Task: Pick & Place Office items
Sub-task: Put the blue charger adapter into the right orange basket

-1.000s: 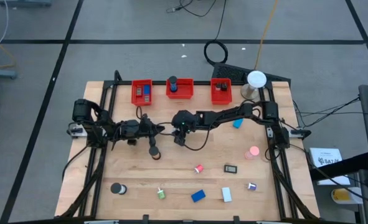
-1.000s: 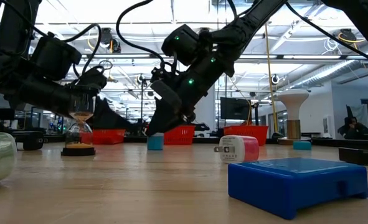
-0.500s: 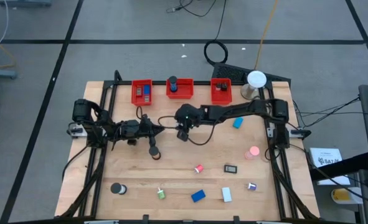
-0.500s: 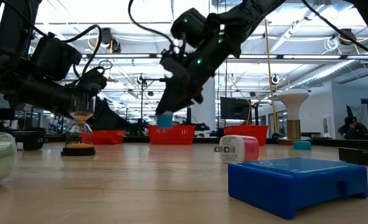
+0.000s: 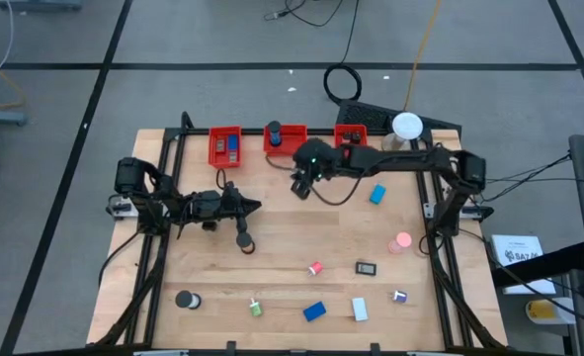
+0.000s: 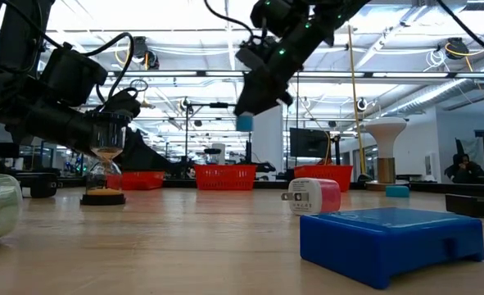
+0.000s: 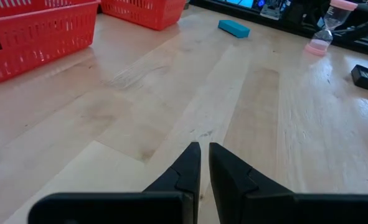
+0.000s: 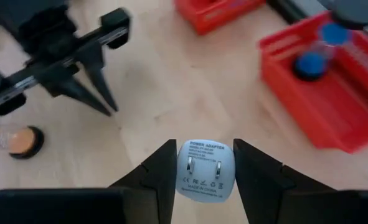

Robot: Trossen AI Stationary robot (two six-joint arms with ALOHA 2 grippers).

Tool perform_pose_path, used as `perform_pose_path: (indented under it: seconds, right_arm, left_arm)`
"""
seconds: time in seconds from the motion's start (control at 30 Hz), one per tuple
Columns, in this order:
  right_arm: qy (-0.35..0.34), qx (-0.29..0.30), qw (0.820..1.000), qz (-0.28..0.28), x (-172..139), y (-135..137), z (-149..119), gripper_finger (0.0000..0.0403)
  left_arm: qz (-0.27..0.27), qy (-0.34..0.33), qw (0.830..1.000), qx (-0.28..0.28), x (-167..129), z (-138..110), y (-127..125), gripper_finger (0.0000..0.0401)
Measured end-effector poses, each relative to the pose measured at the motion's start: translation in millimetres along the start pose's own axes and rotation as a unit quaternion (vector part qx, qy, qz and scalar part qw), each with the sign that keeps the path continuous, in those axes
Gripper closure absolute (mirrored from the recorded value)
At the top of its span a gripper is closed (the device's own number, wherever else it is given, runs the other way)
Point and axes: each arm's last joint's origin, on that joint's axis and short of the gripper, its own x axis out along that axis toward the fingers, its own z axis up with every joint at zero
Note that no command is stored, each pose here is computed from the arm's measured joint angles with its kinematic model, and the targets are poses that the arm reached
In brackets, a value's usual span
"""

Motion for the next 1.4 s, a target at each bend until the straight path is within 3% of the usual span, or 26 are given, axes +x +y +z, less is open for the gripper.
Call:
perform_pose_path:
  seconds: [0.17, 0.33, 0.63, 0.87, 1.17, 1.4]
  right_arm:
    - [0.009, 0.026, 0.997, -0.075, -20.3, -27.9, 4.4, 0.0277]
    - [0.033, 0.076, 0.990, -0.117, -19.3, -66.1, -3.7, 0.0277]
    - [0.067, 0.161, 0.964, -0.200, -17.1, -131.5, -29.4, 0.0277]
    - [0.046, 0.230, 0.941, -0.244, -13.3, -171.0, -49.7, 0.0277]
    - [0.023, 0.292, 0.922, -0.252, -5.3, -179.9, -71.4, 0.0277]
    - [0.021, 0.290, 0.923, -0.254, 11.5, -173.7, -78.1, 0.0277]
  left_arm:
    - [0.000, 0.000, 1.000, 0.001, 0.0, -0.1, -0.1, 0.0368]
    - [0.000, 0.000, 1.000, 0.001, 0.0, 0.0, 0.0, 0.0368]
    - [0.000, 0.000, 1.000, 0.001, 0.0, 0.0, 0.0, 0.0368]
    - [0.000, 0.000, 1.000, 0.001, 0.0, 0.0, 0.0, 0.0368]
    - [0.002, -0.001, 1.000, 0.001, 0.2, 0.2, 0.0, 0.0368]
    - [0.003, -0.001, 1.000, 0.001, 0.2, 0.2, 0.1, 0.0368]
